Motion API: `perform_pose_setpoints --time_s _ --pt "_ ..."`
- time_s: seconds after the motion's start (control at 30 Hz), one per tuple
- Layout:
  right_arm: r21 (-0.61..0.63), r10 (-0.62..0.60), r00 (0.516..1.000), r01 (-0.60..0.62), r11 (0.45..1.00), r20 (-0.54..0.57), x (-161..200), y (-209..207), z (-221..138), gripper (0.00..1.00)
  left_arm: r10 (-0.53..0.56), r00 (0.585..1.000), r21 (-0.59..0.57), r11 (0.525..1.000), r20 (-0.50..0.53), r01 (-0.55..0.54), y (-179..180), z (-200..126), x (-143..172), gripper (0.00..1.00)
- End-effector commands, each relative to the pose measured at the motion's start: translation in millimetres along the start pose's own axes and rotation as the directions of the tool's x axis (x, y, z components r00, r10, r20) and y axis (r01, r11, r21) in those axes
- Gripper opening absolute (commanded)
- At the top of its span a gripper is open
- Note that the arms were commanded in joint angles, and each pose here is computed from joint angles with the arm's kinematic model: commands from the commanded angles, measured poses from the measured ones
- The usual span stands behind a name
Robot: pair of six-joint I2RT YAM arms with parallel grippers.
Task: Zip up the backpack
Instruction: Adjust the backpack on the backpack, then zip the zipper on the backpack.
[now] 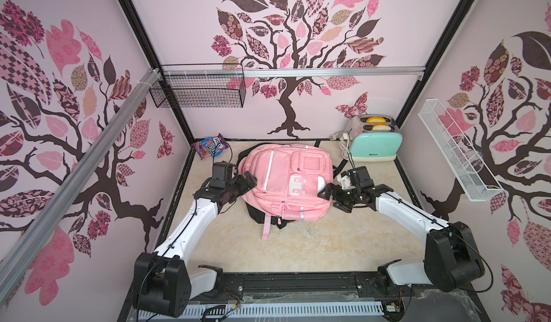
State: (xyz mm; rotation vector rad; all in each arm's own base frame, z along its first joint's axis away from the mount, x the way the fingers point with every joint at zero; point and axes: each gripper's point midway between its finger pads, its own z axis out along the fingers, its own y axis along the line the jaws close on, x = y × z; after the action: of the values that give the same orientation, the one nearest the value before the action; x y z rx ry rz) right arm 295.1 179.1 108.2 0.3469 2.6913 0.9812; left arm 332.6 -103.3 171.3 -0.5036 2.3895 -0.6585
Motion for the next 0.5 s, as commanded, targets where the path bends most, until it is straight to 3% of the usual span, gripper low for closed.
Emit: perform_pose_setpoints --time_s 0.0,0.2,0.27,0.37,0.47 --pt "-0.037 0.052 0.998 -0.053 0.998 -0.029 2 -3 13 0.99 0.072 0.997 -0.055 0.996 -0.033 -0.073 11 -11 26 0.98" --pt "-0.119 0.103 0.993 -0.108 0.987 -0.051 -2 -4 41 0.99 0.135 0.986 0.017 0.991 -0.093 -0.134 -3 -18 67 0.98" --pt "-0.156 0.100 0.994 -0.107 0.982 -0.053 -6 2 45 0.95 0.168 0.980 0.073 0.984 -0.104 -0.161 -12 -18 79 0.98" --pt "-0.195 0.082 0.995 -0.091 0.977 -0.053 -10 13 42 0.82 0.205 0.968 0.134 0.973 -0.145 -0.186 -20 -18 99 0.98" --pt "-0.220 0.058 0.997 -0.068 0.973 -0.052 -11 23 33 0.59 0.247 0.955 0.192 0.958 -0.167 -0.214 -27 -19 116 0.89"
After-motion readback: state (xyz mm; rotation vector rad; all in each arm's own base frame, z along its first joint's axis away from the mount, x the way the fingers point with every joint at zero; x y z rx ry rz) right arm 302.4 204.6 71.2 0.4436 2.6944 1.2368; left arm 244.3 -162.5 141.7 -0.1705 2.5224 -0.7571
